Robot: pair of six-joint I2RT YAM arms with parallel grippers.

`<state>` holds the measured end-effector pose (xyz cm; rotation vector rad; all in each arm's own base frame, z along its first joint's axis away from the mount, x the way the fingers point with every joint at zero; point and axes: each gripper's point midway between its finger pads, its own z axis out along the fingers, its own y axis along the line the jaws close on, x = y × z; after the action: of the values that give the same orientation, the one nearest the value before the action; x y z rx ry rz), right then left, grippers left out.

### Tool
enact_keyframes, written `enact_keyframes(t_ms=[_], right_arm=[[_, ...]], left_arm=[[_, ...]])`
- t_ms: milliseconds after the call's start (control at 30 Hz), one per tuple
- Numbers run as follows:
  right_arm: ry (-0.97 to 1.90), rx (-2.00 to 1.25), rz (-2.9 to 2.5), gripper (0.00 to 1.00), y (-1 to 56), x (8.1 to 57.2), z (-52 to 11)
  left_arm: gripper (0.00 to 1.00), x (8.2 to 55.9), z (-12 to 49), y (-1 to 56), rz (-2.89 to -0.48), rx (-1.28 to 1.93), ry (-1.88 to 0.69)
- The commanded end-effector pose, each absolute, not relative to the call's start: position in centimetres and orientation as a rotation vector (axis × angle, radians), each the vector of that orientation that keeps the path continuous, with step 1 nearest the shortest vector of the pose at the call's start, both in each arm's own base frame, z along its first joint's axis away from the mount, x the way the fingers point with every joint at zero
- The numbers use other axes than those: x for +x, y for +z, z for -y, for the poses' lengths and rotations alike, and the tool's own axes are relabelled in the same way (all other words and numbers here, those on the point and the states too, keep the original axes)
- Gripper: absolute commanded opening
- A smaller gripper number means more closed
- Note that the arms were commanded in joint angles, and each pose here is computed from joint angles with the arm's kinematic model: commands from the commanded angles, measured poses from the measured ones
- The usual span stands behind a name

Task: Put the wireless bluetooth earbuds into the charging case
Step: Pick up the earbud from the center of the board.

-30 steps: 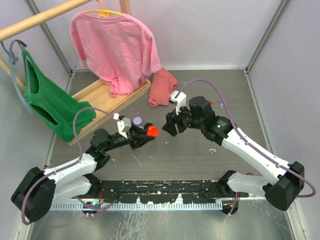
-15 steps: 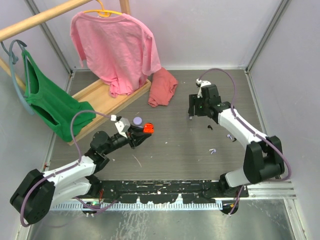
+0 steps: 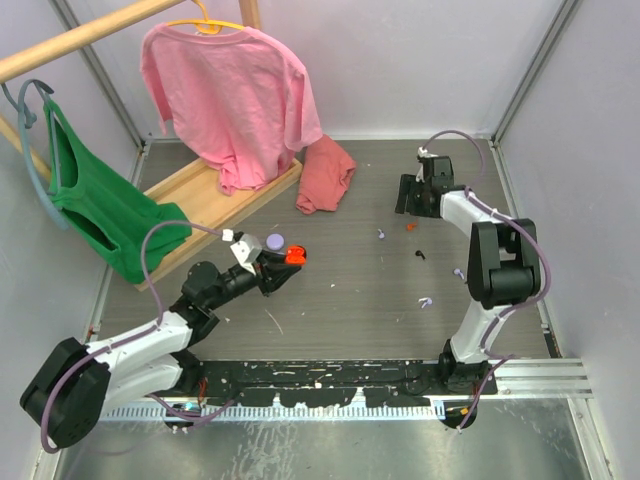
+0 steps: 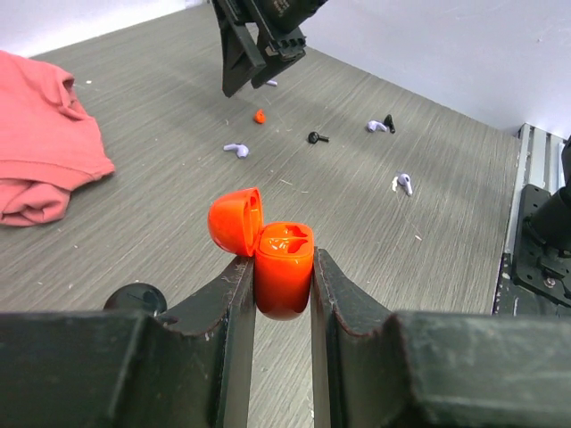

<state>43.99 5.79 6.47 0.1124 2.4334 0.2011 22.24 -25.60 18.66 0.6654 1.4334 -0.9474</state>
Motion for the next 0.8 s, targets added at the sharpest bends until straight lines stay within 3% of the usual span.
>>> enact_keyframes(t_ms=[0,433,767], right_arm=[[0.272,0.093,-2.359,0.67,7.9,47.2,-6.3],[0.266,0.153,-2.556,0.67,3.7,44.6,-5.4],[0.298,0.177,-2.594,0.66,4.0,41.0,-5.8]], left_arm=[[0.07,22.4,25.1,20.5,-1.358,0.663,-0.9],[0.01,21.8,25.3,20.5,-1.352,0.7,-0.913],[0.0,21.6,25.2,20.4,-1.35,0.711,-0.911]])
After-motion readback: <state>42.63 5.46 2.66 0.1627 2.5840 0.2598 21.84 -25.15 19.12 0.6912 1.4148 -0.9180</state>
